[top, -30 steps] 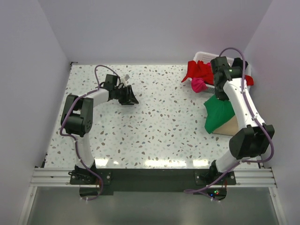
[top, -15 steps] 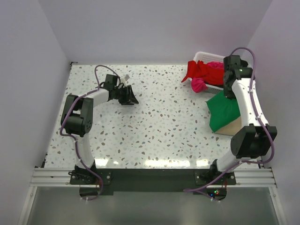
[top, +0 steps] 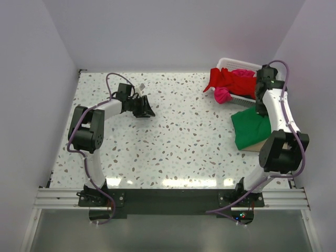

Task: Fold and stack the t-shirts
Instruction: Neatly place the folded tshirt to the corner, then reset both grippers

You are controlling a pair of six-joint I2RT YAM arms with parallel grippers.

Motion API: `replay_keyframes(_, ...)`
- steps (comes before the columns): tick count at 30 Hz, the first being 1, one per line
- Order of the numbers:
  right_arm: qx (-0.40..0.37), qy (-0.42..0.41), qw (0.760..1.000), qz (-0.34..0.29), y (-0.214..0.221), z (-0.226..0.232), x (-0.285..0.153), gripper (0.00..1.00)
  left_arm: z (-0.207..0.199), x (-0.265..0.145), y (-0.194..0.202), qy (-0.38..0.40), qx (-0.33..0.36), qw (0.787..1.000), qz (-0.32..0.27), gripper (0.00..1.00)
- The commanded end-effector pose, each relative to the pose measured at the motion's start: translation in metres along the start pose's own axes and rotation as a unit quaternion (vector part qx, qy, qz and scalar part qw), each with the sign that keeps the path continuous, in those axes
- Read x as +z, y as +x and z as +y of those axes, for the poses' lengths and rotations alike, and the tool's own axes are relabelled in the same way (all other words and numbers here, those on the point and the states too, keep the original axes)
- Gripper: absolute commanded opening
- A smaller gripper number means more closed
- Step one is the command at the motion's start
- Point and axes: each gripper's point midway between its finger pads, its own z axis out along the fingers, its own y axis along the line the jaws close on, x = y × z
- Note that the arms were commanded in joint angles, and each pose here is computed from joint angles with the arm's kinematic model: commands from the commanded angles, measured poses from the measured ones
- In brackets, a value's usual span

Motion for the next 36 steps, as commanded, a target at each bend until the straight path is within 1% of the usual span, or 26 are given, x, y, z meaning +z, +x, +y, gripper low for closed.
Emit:
replay_keyframes(1, 0.025, 0.048, 0.998, -0.013, -0.012, -0.021, 0.012, 0.0, -0.013, -0.015, -0.019, 0.017, 0.022, 0.999, -0.03, 0.46)
replay_keyframes(2, 0.045, 0.063, 0.997, -0.005, -0.01, -0.024, 0.018, 0.0, -0.014, -0.016, -0.019, 0.017, 0.024, 0.999, -0.031, 0.46)
replay_keyframes(3, 0.053, 0.07, 0.996, 0.001, -0.009, -0.028, 0.021, 0.06, -0.015, -0.016, -0.019, 0.017, 0.026, 0.999, -0.031, 0.46)
replay_keyframes(4, 0.06, 0.075, 0.995, 0.007, -0.007, -0.03, 0.024, 0.19, -0.014, -0.017, -0.02, 0.016, 0.027, 0.999, -0.033, 0.46)
replay_keyframes(5, 0.07, 0.08, 0.994, 0.011, -0.007, -0.035, 0.026, 0.44, -0.016, -0.019, -0.022, 0.017, 0.029, 0.999, -0.036, 0.46)
replay_keyframes(6, 0.083, 0.091, 0.992, 0.011, -0.007, -0.038, 0.027, 0.63, -0.017, -0.019, -0.022, 0.018, 0.033, 0.999, -0.035, 0.46)
replay_keyframes(7, 0.095, 0.093, 0.991, 0.007, -0.01, -0.039, 0.025, 0.79, -0.019, -0.021, -0.023, 0.02, 0.037, 0.998, -0.037, 0.47)
replay_keyframes(9, 0.107, 0.092, 0.99, -0.004, -0.014, -0.041, 0.02, 0.97, -0.021, -0.023, -0.025, 0.021, 0.042, 0.998, -0.042, 0.47)
replay_keyframes(10, 0.113, 0.088, 0.99, -0.012, -0.017, -0.042, 0.017, 0.99, -0.022, -0.025, -0.026, 0.023, 0.047, 0.998, -0.044, 0.47)
replay_keyframes(12, 0.132, 0.079, 0.988, -0.034, -0.026, -0.044, 0.008, 0.99, -0.026, -0.029, -0.03, 0.022, 0.056, 0.997, -0.052, 0.47)
replay_keyframes(15, 0.156, 0.031, 0.984, -0.077, -0.041, -0.038, -0.009, 0.99, -0.028, -0.037, -0.031, 0.015, 0.064, 0.996, -0.06, 0.47)
replay_keyframes(16, 0.164, -0.015, 0.981, -0.099, -0.046, -0.028, -0.023, 0.99, -0.028, -0.039, -0.031, 0.01, 0.064, 0.996, -0.063, 0.47)
replay_keyframes(17, 0.163, -0.043, 0.98, -0.107, -0.045, -0.016, -0.026, 0.99, -0.031, -0.044, -0.033, 0.008, 0.069, 0.995, -0.071, 0.47)
replay_keyframes(19, 0.165, -0.103, 0.97, -0.149, -0.056, 0.008, -0.043, 0.99, -0.029, -0.049, -0.033, -0.004, 0.069, 0.994, -0.081, 0.47)
replay_keyframes(20, 0.157, -0.152, 0.963, -0.158, -0.051, 0.028, -0.051, 0.99, -0.035, -0.058, -0.037, -0.006, 0.075, 0.993, -0.094, 0.47)
replay_keyframes(22, 0.146, -0.192, 0.952, -0.187, -0.056, 0.052, -0.065, 0.99, -0.032, -0.064, -0.034, -0.022, 0.07, 0.992, -0.106, 0.47)
replay_keyframes(23, 0.119, -0.227, 0.948, -0.191, -0.048, 0.081, -0.075, 0.99, -0.036, -0.072, -0.037, -0.025, 0.074, 0.99, -0.117, 0.47)
replay_keyframes(24, 0.114, -0.243, 0.942, -0.203, -0.051, 0.092, -0.08, 0.99, -0.035, -0.075, -0.034, -0.03, 0.072, 0.99, -0.118, 0.47)
replay_keyframes(25, 0.084, -0.277, 0.933, -0.212, -0.046, 0.123, -0.096, 0.99, -0.034, -0.078, -0.033, -0.039, 0.07, 0.989, -0.122, 0.47)
replay_keyframes(26, 0.072, -0.295, 0.931, -0.204, -0.036, 0.141, -0.094, 0.99, -0.037, -0.087, -0.035, -0.044, 0.071, 0.988, -0.134, 0.47)
replay_keyframes(27, 0.076, -0.33, 0.916, -0.217, -0.038, 0.157, -0.105, 0.99, -0.035, -0.089, -0.03, -0.049, 0.066, 0.988, -0.134, 0.47)
replay_keyframes(28, 0.063, -0.355, 0.906, -0.22, -0.032, 0.177, -0.115, 0.99, -0.032, -0.093, -0.029, -0.062, 0.064, 0.986, -0.142, 0.47)
replay_keyframes(29, 0.06, -0.362, 0.906, -0.21, -0.021, 0.189, -0.108, 0.99, -0.036, -0.102, -0.03, -0.065, 0.066, 0.984, -0.155, 0.47)
replay_keyframes(30, 0.061, -0.398, 0.891, -0.209, -0.02, 0.207, -0.118, 0.99, -0.032, -0.104, -0.023, -0.072, 0.059, 0.984, -0.154, 0.47)
replay_keyframes(32, 0.048, -0.427, 0.882, -0.191, -0.003, 0.233, -0.122, 0.98, -0.034, -0.117, -0.024, -0.085, 0.057, 0.979, -0.176, 0.47)
replay_keyframes(36, 0.035, -0.448, 0.875, -0.179, 0.011, 0.255, -0.126, 0.98, -0.029, -0.13, -0.013, -0.108, 0.042, 0.975, -0.189, 0.47)
